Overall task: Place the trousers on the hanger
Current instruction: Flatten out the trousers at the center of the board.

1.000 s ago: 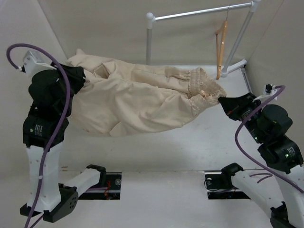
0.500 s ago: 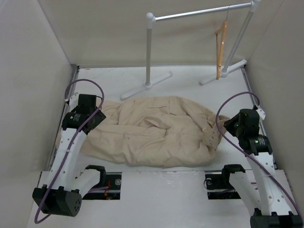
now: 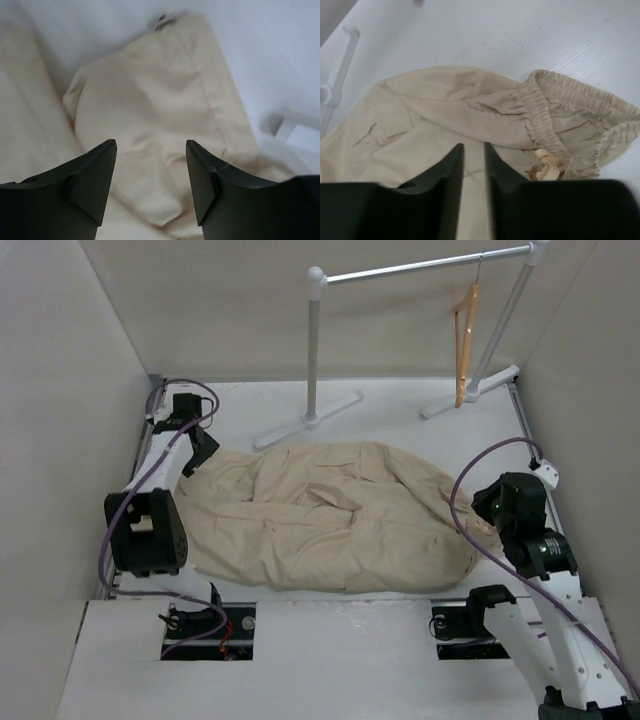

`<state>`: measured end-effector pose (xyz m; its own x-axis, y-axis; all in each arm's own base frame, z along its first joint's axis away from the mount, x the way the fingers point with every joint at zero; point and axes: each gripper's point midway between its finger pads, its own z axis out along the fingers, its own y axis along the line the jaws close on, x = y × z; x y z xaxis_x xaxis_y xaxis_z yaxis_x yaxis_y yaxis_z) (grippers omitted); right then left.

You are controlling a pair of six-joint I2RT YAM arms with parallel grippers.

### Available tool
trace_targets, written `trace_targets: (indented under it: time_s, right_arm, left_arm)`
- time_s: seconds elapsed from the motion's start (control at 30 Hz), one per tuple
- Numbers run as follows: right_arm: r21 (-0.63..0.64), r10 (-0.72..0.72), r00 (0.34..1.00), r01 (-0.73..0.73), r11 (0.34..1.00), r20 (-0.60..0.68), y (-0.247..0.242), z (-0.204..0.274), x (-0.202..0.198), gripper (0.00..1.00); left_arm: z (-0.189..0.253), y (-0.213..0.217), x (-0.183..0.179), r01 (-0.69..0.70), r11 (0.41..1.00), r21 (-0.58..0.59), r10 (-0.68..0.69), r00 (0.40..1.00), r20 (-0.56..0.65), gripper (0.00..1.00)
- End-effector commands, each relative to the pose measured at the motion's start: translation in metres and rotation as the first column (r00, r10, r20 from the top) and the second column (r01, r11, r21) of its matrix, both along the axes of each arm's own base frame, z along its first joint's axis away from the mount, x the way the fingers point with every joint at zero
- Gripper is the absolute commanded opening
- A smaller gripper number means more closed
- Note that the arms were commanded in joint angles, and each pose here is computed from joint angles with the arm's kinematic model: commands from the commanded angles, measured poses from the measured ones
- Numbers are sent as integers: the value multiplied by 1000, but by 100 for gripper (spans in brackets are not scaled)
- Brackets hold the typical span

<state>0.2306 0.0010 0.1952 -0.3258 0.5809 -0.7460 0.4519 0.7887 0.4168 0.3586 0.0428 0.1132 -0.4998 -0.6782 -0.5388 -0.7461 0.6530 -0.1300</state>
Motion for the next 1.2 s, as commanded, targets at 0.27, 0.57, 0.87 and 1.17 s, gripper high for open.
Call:
trace_targets:
  time_s: [0.27,0.57,0.87,1.17]
  right_arm:
    - [-3,134,991,-134,991,20,34,3,32,24]
    - [34,21,998,-19,999,-54,14,-28,70,63]
    - [-40,-241,949,238,970,-203,-47,-92,91,57]
    - [-146,-366,890,337,930,-272,-77,-106,69,61]
  left_arm:
    - [-44,28,119,33,999,39,-33,999,-14,55]
    - [-53,55,140,-31,998,62,31,999,-5,5]
    - [-10,99,122,-245,969,37,237,961,141,1]
    - [-21,90,126,-246,969,-11,245,960,137,1]
